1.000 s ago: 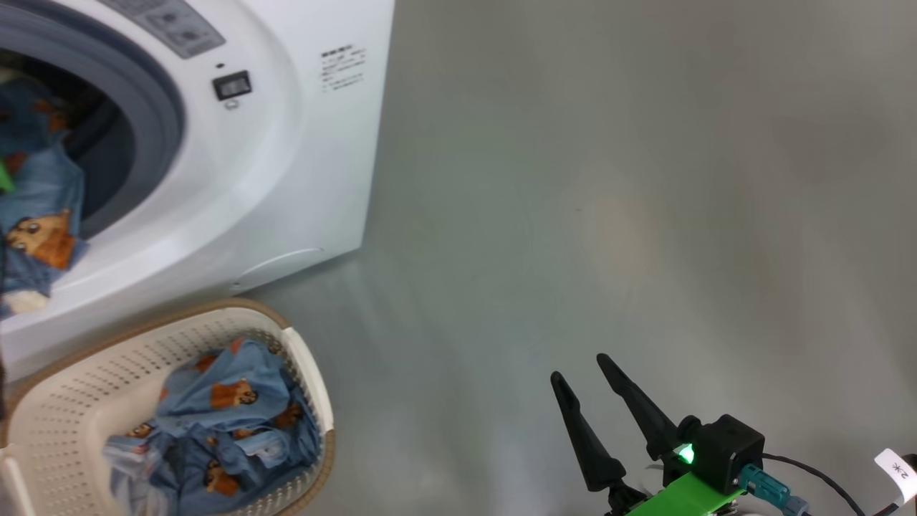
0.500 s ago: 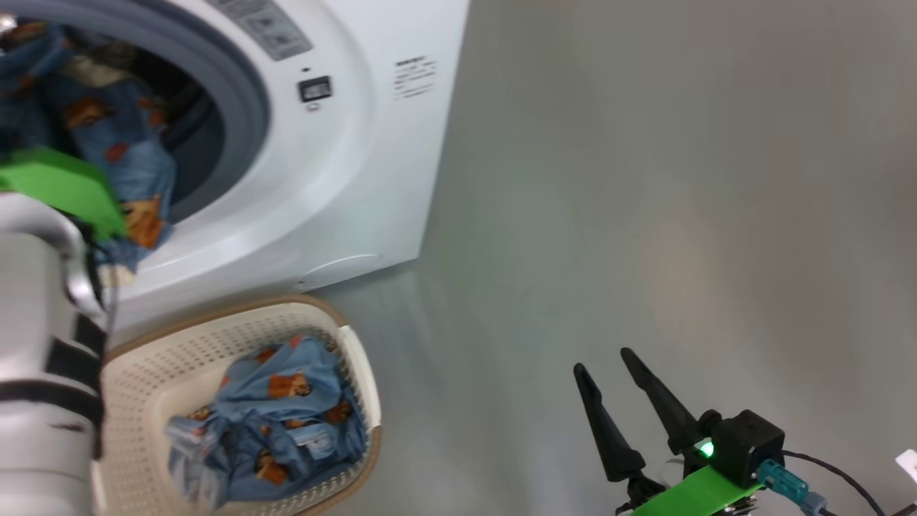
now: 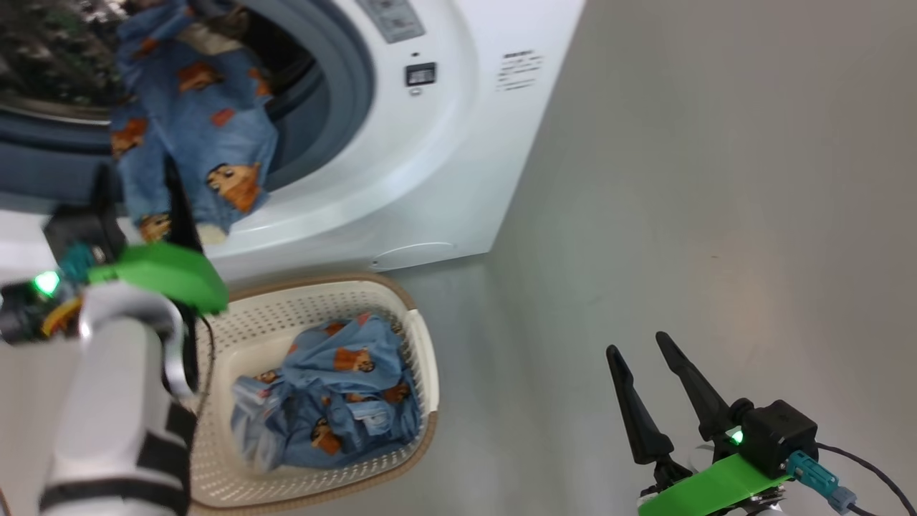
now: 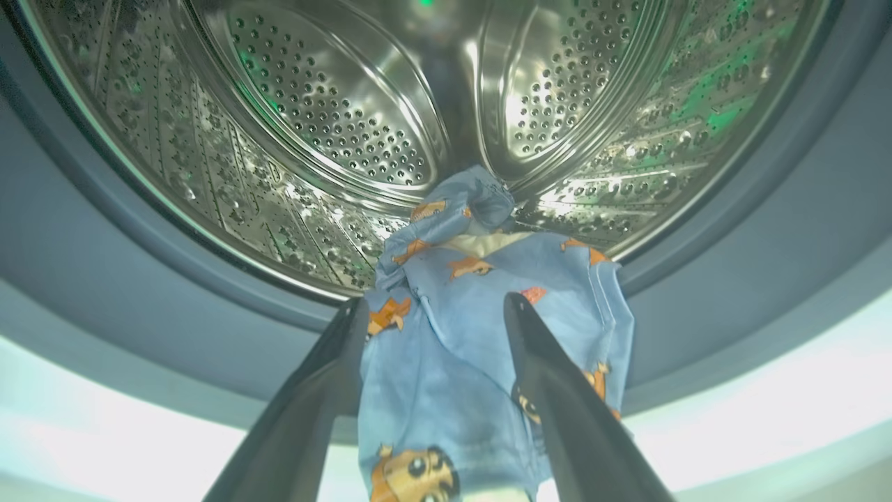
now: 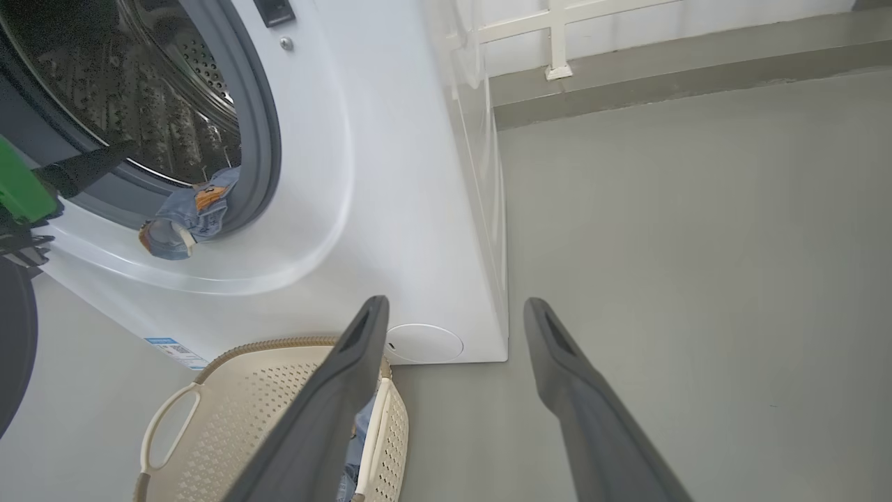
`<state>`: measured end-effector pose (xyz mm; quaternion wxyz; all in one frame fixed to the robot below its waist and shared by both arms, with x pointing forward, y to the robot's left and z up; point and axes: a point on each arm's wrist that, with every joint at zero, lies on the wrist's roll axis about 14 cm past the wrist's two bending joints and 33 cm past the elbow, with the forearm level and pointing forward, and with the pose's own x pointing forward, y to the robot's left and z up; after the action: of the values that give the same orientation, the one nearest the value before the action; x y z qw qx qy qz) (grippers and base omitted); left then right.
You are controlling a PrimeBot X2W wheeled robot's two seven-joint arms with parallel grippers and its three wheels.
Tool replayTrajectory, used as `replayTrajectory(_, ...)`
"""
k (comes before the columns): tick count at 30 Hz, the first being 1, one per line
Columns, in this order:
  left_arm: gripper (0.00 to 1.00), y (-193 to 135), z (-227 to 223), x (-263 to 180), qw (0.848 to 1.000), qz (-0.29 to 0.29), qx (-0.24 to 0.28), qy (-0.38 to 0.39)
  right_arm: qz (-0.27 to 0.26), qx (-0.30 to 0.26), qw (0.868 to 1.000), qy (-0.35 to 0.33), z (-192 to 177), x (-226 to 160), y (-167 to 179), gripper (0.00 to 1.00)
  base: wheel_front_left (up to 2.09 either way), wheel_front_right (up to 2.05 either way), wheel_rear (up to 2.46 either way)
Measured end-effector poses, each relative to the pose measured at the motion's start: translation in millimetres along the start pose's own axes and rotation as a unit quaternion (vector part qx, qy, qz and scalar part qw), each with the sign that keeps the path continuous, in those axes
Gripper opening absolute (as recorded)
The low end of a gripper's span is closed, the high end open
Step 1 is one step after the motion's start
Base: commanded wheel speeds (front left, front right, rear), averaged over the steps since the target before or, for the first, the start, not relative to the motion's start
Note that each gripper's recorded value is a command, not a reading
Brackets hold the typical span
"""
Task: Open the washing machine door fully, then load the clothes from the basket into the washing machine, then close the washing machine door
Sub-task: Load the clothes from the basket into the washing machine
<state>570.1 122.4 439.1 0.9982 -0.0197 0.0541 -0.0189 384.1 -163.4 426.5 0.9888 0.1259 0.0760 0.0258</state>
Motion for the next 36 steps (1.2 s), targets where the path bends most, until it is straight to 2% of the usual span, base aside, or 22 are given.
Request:
replayTrajectory(9, 1.00, 18, -16, -56, 1.000, 0.008, -0.013, -0.003, 0.027, -0.008, 1.000, 0.002, -3, 10, 15, 1.00, 0.00, 0.00, 0.00)
replayTrajectory(26, 1.00, 29, -34, -145, 0.999, 0.026, -0.018, 0.035, 0.030, -0.013, 0.999, -0.015, 9, 9, 16, 1.00, 0.00, 0.00, 0.00)
replayTrajectory(36, 1.00, 34, -32, -160, 0.998, 0.035, -0.020, 0.048, 0.029, -0.014, 0.999, -0.020, 12, 7, 15, 1.00, 0.00, 0.00, 0.00)
